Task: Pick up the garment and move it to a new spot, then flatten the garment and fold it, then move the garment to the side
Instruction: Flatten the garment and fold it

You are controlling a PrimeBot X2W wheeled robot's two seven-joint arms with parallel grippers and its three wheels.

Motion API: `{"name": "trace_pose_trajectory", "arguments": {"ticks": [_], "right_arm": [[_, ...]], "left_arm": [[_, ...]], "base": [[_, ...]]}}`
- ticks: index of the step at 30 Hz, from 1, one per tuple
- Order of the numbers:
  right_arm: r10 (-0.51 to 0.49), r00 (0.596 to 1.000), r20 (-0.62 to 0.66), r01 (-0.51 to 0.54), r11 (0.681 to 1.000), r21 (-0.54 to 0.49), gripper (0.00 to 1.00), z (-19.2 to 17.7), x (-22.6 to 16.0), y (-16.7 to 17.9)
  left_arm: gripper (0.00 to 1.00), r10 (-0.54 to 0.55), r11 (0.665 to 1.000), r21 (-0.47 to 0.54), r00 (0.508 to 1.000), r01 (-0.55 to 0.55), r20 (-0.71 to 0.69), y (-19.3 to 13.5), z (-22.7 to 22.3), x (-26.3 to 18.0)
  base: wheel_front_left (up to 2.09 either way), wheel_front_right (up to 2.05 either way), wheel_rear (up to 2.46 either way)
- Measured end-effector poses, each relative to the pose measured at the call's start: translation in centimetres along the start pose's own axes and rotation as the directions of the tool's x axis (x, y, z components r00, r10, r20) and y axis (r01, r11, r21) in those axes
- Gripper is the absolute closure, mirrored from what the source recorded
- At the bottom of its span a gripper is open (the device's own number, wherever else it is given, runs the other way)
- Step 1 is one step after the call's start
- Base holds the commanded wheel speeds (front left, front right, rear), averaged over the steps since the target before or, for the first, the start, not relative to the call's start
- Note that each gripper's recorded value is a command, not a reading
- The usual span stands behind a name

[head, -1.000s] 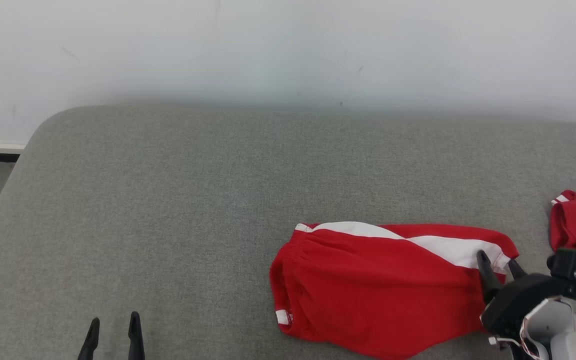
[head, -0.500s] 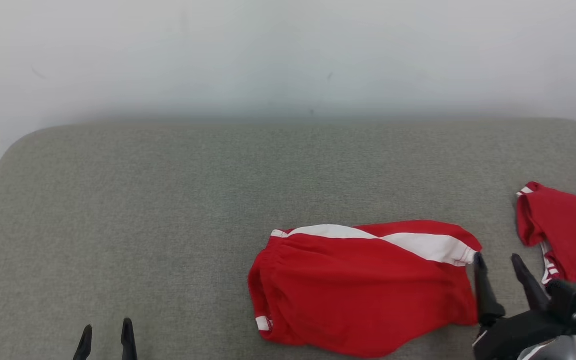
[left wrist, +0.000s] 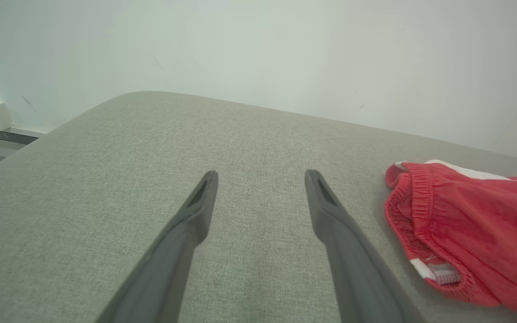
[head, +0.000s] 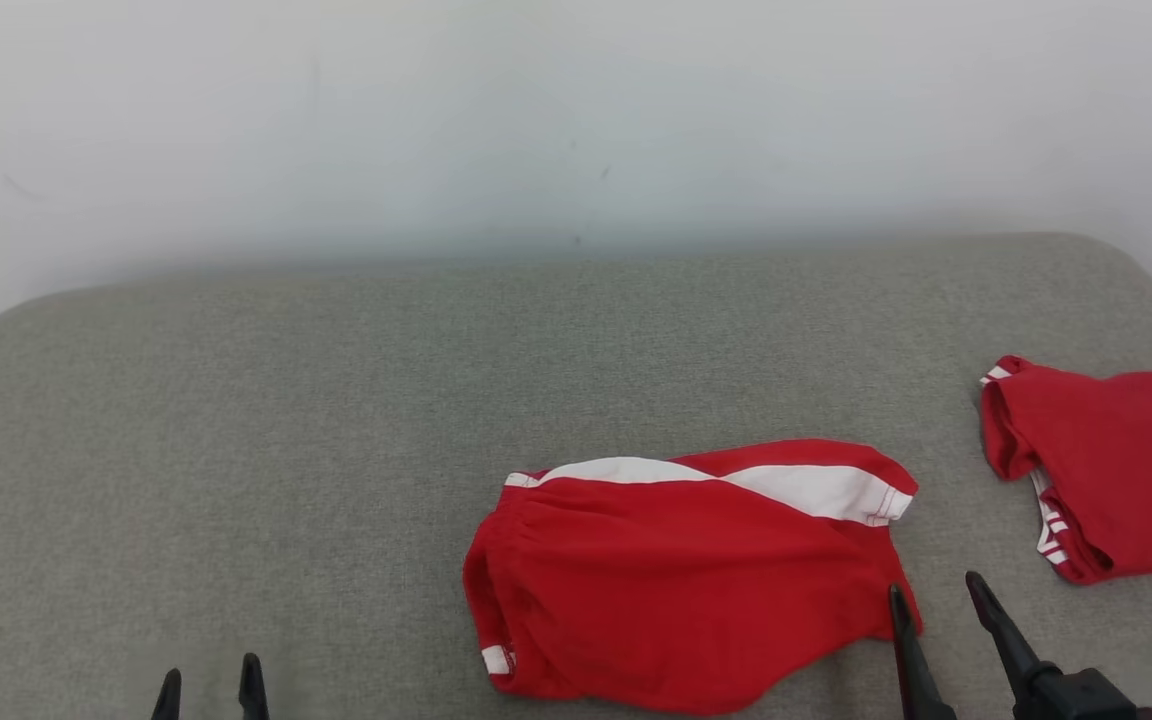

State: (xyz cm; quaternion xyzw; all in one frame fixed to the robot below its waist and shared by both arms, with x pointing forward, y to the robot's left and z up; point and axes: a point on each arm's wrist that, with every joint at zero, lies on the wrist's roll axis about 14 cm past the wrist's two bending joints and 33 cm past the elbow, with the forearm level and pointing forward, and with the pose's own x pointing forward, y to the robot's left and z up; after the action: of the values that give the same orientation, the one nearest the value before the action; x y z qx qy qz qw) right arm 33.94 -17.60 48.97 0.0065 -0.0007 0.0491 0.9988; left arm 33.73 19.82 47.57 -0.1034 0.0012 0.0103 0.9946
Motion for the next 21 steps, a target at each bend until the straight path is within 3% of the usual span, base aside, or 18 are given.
{"name": "trace_pose_trajectory", "arguments": {"ticks": [5, 13, 21], "right_arm": [[-0.011, 1.0, -0.019, 0.012, 1.0, 0.023, 0.0, -0.8, -0.8, 0.0], [-0.044, 0.999, -0.005, 0.044, 0.999, 0.027, 0.0, -0.4, -1.3, -0.8], [-0.084, 0.996, -0.006, 0.084, 0.996, 0.038, 0.0, -0.4, -2.0, -1.7]], "left_arm": [[0.0, -0.044, 0.999, -0.011, 0.998, 0.044, -0.035, -1.5, -1.1, 0.4], [0.0, -0.215, 0.977, -0.02, 0.976, 0.214, -0.037, -7.1, 0.3, 5.0], [0.0, -0.35, 0.936, -0.04, 0.911, 0.35, -0.216, -12.6, -0.4, 8.6]], "base": [[0.0, 0.0, 0.0], [0.0, 0.0, 0.0], [0.0, 0.0, 0.0]]}}
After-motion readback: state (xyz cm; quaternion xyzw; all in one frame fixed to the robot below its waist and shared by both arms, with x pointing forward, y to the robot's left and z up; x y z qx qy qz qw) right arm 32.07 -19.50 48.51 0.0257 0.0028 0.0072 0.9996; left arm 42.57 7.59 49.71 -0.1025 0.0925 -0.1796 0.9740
